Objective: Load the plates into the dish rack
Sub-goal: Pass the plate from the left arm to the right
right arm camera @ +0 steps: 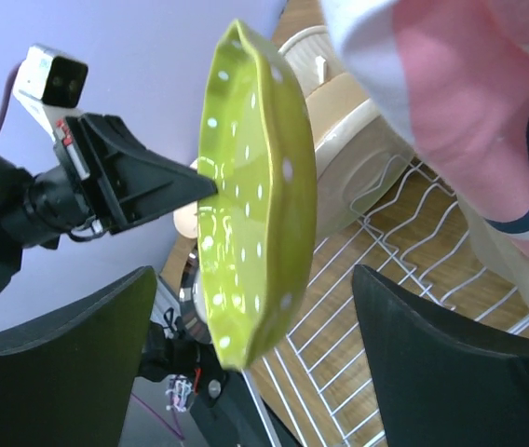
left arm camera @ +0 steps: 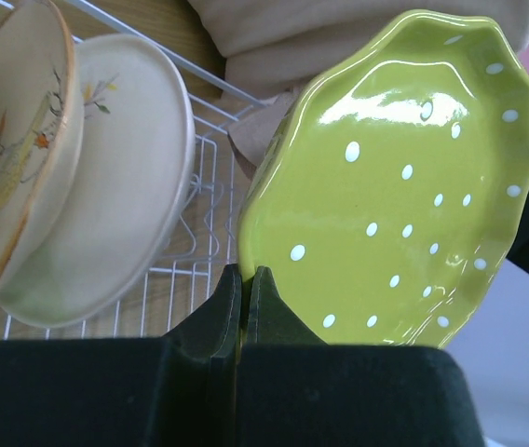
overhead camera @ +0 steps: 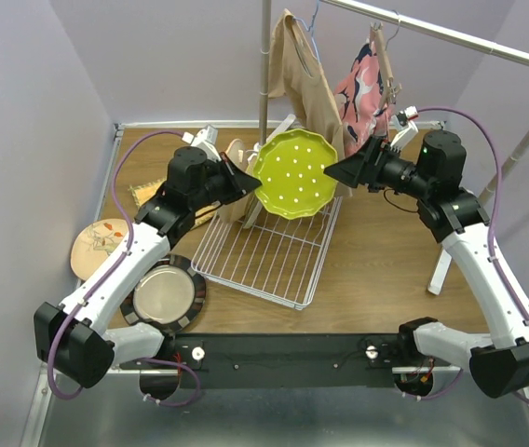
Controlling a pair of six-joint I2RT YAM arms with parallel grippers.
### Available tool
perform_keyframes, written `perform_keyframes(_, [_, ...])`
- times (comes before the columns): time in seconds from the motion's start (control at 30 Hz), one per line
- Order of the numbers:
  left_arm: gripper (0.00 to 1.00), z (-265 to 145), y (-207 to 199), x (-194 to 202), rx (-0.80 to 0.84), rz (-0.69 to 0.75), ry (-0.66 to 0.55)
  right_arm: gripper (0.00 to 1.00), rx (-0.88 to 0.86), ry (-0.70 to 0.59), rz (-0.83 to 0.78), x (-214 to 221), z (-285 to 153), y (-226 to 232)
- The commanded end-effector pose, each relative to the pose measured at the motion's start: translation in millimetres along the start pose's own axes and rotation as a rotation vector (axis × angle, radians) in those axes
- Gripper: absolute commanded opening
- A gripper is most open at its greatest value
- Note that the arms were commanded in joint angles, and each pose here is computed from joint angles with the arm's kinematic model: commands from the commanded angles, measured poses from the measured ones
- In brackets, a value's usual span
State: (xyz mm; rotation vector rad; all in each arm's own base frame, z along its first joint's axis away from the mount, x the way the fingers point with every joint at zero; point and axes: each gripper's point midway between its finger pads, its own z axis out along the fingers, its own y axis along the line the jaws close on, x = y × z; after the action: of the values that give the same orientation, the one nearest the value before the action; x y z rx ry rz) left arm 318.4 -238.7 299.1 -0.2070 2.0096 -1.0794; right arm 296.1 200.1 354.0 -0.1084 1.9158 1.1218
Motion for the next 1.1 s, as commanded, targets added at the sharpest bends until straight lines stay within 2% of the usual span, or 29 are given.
perform_keyframes(0.0, [0.00, -17.1, -71.9, -24.5, 0.204, 0.063, -0.078, 0.89, 0.042, -0.002, 0.076, 0.3, 7.3, -11.7])
perform_keyframes(0.13, [0.00, -13.5, -76.8, -17.4, 0.210, 0.086, -0.058, 0.78, 0.064, 0.006, 0.108, 3.4, 11.0, -18.4])
perform_keyframes(0.23, [0.00, -13.2, -79.9, -15.4, 0.216, 0.097, -0.054, 0.66, 0.071, 0.015, 0.124, 6.4, 11.9, -20.8])
perform_keyframes(0.27, [0.00, -12.7, -80.0, -14.4, 0.214, 0.100, -0.051, 0.58, 0.069, 0.018, 0.127, 7.0, 11.7, -20.4])
perform_keyframes(0.33, [0.00, -11.9, -79.1, -12.7, 0.209, 0.107, -0.048, 0.48, 0.064, 0.023, 0.129, 8.0, 11.5, -19.4])
perform_keyframes(0.37, [0.00, -11.1, -77.7, -12.4, 0.204, 0.111, -0.048, 0.32, 0.057, 0.027, 0.129, 8.2, 11.3, -17.8])
perform_keyframes(0.43, [0.00, -10.4, -75.1, -10.7, 0.194, 0.122, -0.042, 0.14, 0.046, 0.028, 0.126, 7.0, 10.0, -15.1])
perform_keyframes(0.47, [0.00, -10.0, -74.0, -10.1, 0.187, 0.128, -0.043, 0.00, 0.031, 0.031, 0.123, 6.2, 8.9, -10.9])
perform_keyframes(0.6, [0.00, -13.0, -73.6, -9.9, 0.199, 0.178, -0.058, 0.01, 0.005, 0.021, 0.125, -1.6, 2.3, -5.2])
perform_keyframes(0.63, [0.03, -16.8, -74.9, -12.4, 0.209, 0.213, -0.074, 0.00, 0.002, 0.021, 0.134, -2.9, 1.1, -5.2])
perform_keyframes(0.67, [0.16, -18.5, -76.4, -12.2, 0.222, 0.232, -0.077, 0.01, -0.006, 0.020, 0.154, -4.9, -0.6, -3.8])
perform_keyframes(0.73, [0.32, -25.1, -79.9, -14.2, 0.247, 0.281, -0.099, 0.01, -0.002, 0.005, 0.176, -11.9, -4.7, -7.5])
perform_keyframes(0.77, [0.44, -27.8, -80.5, -15.0, 0.257, 0.338, -0.108, 0.01, -0.006, 0.005, 0.192, -13.2, -6.4, -7.9])
perform_keyframes(0.83, [0.54, -36.4, -84.4, -19.7, 0.272, 0.389, -0.140, 0.01, -0.001, -0.004, 0.211, -16.9, -10.4, -12.1])
perform_keyframes(0.87, [0.60, -38.6, -82.5, -22.5, 0.268, 0.459, -0.157, 0.01, -0.001, -0.002, 0.227, -16.7, -11.6, -12.8])
perform_keyframes(0.93, [0.66, -50.6, -84.5, -30.0, 0.262, 0.518, -0.205, 0.01, -0.012, 0.003, 0.230, -14.9, -15.0, -13.6])
perform_keyframes(1.07, [0.69, -79.6, -88.0, -47.5, 0.265, 0.707, -0.346, 0.01, -0.022, 0.011, 0.248, -10.0, -21.2, -15.7])
